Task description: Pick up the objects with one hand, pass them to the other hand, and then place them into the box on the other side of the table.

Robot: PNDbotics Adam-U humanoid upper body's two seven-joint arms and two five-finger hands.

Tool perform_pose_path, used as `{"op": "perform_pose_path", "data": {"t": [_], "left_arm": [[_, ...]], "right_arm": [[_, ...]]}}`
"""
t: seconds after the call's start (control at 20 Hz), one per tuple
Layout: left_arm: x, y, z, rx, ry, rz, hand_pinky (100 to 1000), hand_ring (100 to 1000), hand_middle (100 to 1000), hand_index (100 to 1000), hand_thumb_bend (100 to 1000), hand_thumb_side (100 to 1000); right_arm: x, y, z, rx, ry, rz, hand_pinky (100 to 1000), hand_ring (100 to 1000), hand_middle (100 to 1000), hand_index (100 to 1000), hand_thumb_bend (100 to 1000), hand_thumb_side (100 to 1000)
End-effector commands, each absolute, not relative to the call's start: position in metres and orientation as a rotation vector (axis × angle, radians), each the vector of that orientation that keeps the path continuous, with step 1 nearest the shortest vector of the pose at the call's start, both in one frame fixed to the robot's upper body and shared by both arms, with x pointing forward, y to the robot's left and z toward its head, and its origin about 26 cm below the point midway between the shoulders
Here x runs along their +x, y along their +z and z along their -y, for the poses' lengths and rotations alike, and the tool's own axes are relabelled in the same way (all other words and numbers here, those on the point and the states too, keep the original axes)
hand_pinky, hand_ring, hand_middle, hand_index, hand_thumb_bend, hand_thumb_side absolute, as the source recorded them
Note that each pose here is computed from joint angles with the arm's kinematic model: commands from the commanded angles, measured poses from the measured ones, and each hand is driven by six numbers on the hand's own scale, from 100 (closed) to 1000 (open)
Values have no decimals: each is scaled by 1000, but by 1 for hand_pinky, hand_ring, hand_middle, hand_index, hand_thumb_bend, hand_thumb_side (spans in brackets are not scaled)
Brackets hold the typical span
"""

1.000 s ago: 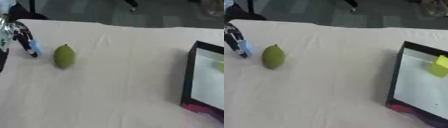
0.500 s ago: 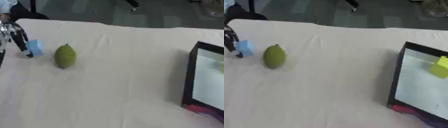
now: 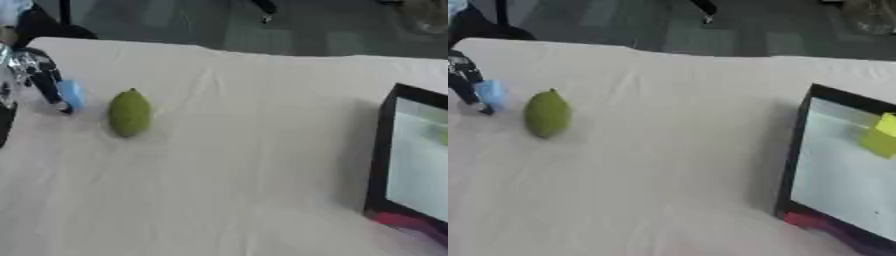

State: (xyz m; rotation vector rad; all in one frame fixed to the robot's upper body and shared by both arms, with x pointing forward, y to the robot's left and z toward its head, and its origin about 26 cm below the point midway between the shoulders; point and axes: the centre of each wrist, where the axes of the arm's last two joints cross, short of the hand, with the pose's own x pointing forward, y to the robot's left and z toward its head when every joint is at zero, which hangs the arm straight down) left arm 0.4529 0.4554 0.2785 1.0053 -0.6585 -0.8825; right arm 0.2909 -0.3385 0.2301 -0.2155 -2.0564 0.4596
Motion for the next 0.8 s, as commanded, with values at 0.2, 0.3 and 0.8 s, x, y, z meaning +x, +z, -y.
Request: {"op": "perform_pose_path", "data": {"t": [0.2, 0.3, 0.8], "left_arm": [[450, 293, -457, 1022, -889, 665, 790, 741, 598, 542, 454, 100], [450, 296, -455, 1033, -903, 675, 786, 734, 592, 532, 435, 100], [445, 324, -439, 1061, -1009, 837, 771, 701, 553, 508, 341, 100]], "right_arm": [[289, 237, 342, -244, 484, 2071, 1000, 1000, 1000, 982, 100, 502], [288, 237, 343, -245, 484, 2070, 1000, 1000, 1000, 982, 100, 500], [285, 236, 347, -245, 486, 2060, 1000, 1000, 1000, 981, 100, 488]]}}
